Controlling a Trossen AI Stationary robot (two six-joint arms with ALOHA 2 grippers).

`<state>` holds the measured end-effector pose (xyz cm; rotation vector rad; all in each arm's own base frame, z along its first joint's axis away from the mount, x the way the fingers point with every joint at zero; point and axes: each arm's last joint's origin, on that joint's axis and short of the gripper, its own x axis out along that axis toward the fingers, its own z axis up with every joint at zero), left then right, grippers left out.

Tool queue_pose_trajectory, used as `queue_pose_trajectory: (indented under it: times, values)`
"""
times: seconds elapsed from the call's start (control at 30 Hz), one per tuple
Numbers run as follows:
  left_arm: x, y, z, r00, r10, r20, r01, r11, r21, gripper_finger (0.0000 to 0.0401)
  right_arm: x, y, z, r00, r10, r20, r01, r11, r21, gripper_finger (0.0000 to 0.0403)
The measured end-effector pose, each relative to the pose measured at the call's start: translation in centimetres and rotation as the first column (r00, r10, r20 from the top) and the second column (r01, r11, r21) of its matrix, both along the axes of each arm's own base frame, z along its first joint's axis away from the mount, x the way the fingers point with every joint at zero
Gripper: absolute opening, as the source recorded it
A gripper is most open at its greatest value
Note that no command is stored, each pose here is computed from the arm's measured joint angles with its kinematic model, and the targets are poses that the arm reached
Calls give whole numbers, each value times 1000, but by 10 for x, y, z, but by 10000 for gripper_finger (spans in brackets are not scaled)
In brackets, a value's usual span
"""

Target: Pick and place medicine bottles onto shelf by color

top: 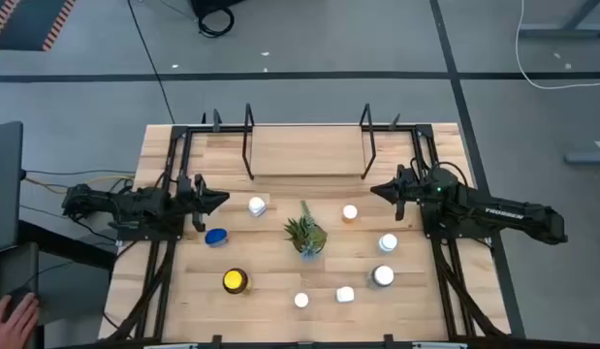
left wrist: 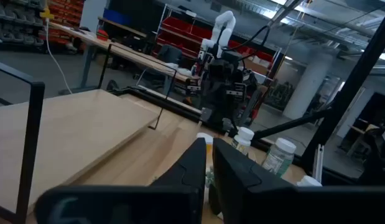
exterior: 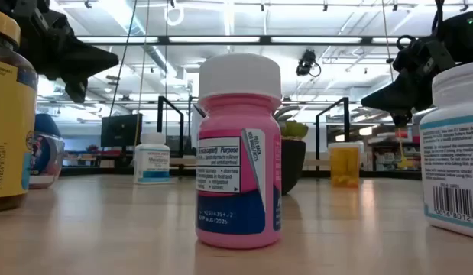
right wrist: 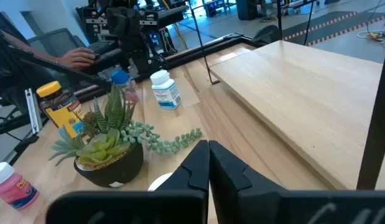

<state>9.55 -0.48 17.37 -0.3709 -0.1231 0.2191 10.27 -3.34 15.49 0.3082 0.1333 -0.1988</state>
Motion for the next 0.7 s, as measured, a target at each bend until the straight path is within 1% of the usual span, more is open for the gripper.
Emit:
queue_pose_trajectory:
  times: [0.17, 0.47, 0.7]
  values:
    - [0, 0, 0, 1000, 0, 0, 0, 1000, 0, 30, 0, 0, 0, 1000, 0, 0, 0, 1000, 0, 10]
    - [0, 0, 0, 1000, 0, 0, 0, 1000, 0, 40, 0, 0, 0, 1000, 0, 0, 0, 1000, 0, 10]
    - [0, 0, 0, 1000, 0, 0, 0, 1000, 0, 33, 0, 0, 0, 1000, 0, -1, 0, 1000, 0, 10]
